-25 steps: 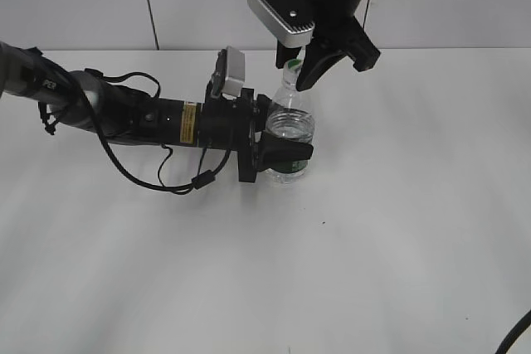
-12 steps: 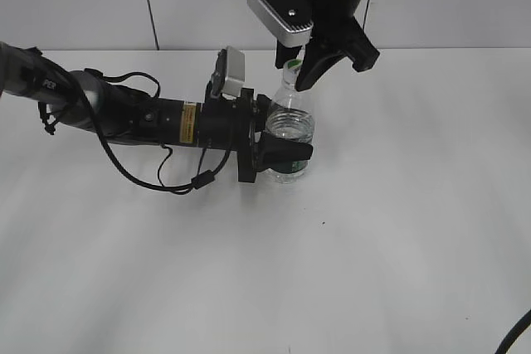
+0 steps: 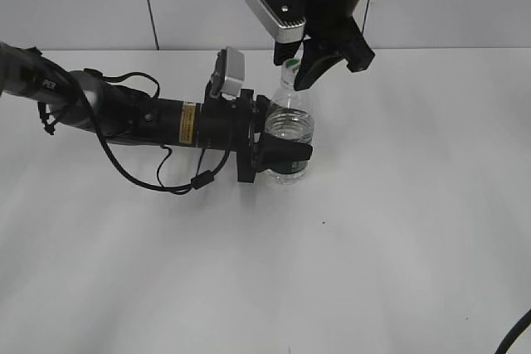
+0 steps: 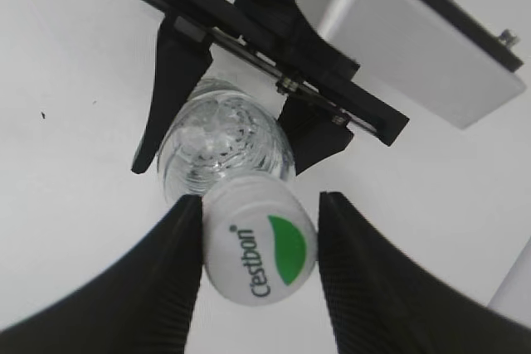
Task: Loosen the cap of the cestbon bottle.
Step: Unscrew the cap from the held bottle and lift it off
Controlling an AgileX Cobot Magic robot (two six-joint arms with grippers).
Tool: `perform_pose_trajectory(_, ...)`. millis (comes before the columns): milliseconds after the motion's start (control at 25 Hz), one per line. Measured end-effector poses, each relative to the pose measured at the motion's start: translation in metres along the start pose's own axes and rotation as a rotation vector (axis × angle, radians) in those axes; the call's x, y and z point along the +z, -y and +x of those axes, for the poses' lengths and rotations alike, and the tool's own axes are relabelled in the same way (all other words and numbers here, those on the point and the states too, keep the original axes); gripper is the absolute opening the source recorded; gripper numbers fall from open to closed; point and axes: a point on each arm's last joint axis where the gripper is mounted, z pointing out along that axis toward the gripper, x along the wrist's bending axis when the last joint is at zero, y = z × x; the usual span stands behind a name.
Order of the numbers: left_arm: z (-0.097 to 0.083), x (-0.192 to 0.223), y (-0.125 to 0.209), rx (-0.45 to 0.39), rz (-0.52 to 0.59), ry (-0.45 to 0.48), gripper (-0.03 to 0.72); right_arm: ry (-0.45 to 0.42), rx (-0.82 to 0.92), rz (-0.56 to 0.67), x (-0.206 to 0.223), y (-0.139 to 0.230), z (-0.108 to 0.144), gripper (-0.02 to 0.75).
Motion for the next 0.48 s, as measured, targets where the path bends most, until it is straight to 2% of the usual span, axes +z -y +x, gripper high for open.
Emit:
perform_pose_trajectory(320, -0.0014, -0.0003, 0.0001, 0.004, 0.001, 0.017, 0.409, 0.007, 0.109, -0.025, -0.0001, -0.0023, -0.0007, 0.458)
perform_pose_trajectory(480, -0.0016, -0.0003, 0.0002, 0.004, 0.001, 0.019, 0.409, 0.008, 0.184, -0.027, -0.0006, -0.0025, -0.0009, 0.484)
